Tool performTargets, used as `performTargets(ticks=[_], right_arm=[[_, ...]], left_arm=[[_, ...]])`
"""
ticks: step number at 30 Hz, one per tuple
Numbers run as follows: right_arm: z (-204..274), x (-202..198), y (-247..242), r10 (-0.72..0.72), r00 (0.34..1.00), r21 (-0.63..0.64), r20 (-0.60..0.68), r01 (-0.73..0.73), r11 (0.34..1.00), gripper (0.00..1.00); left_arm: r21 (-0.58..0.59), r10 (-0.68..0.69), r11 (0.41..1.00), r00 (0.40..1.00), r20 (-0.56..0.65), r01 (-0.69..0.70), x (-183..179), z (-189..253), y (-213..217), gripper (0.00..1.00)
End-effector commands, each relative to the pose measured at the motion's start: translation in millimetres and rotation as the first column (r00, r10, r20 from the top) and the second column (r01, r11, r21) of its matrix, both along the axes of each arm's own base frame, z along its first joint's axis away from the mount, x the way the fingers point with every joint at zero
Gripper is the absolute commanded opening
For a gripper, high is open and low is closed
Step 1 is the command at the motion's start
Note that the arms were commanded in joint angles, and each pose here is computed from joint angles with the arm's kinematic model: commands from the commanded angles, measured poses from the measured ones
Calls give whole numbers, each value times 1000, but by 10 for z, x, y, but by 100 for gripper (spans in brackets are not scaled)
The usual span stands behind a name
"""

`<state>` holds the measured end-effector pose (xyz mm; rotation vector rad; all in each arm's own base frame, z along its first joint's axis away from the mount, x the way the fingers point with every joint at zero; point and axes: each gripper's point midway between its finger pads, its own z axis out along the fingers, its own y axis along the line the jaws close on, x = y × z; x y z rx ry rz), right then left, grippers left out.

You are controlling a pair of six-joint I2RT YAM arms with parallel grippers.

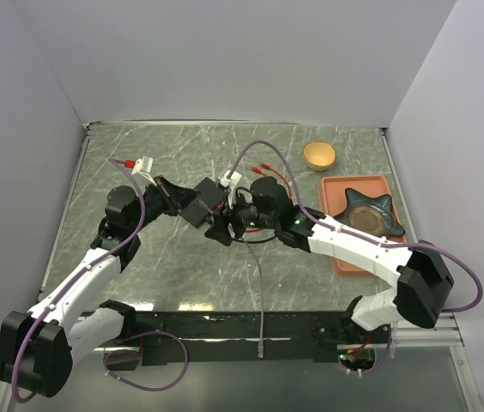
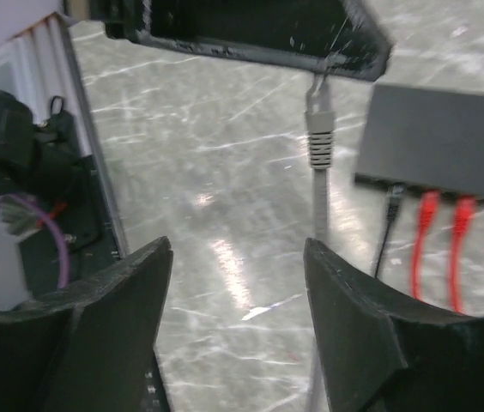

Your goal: Insert the plug into the switch port

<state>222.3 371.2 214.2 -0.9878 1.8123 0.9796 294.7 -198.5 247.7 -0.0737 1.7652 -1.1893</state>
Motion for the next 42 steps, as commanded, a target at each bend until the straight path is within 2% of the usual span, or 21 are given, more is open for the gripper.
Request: performTargets(ticks=[1,4,9,13,16,17,18,19,21,22,27,31,36,37,39,40,42], right_arm=[[159,5,174,32,999,69,-16,-31,997,66],[206,66,223,18,1000,73,-20,-16,997,65],[303,265,211,-85,996,80,6,84,993,54],[435,207,206,-50,998,99,30,46,994,52],[551,88,170,0,998,126,61,-8,992,54],[549,69,145,5,998,126,67,-13,992,59],[617,68,106,-12,996,137,83,1,991,64],[631,79,73,-27,996,137,88,14,990,78],[641,143,1,-82,990,138,111,66,988,85],[635,172,-27,-100,988,138,117,83,987,94],[414,326,14,-137,987,78,88,130,988,94],[314,351,136,-109,992,76,58,104,992,91],[238,433,171,-139,989,66,50,136,989,88],[251,453,168,-150,988,72,48,147,987,73],[266,497,140,-183,982,68,53,179,982,55],[287,516,125,-195,979,70,55,191,979,40],[322,557,93,-225,972,75,64,220,973,22]], left_arm=[[-37,-63,997,995,84,66,-70,225,-99,1],[-26,-74,997,994,81,76,-76,225,-123,1],[-22,-82,996,992,96,84,-101,270,-139,1],[-5,-60,998,995,84,61,-78,246,-112,1],[14,-22,1000,998,62,21,-24,191,-66,1],[24,-15,1000,999,51,14,-13,170,-56,1],[25,-16,1000,999,52,15,-16,166,-60,1],[24,-18,1000,998,54,17,-17,168,-62,1],[21,-30,999,998,62,29,-26,173,-81,1],[24,-39,999,998,57,38,-25,158,-98,1],[6,-87,996,992,89,86,-85,248,-187,1],[19,-114,993,990,81,112,-106,237,-238,1],[26,-104,994,990,91,102,-105,270,-249,1],[24,-103,995,991,89,102,-109,277,-252,1],[26,-108,994,991,83,106,-104,263,-264,1],[28,-110,994,991,78,108,-98,256,-268,1],[38,-117,993,991,65,115,-79,217,-290,1]])
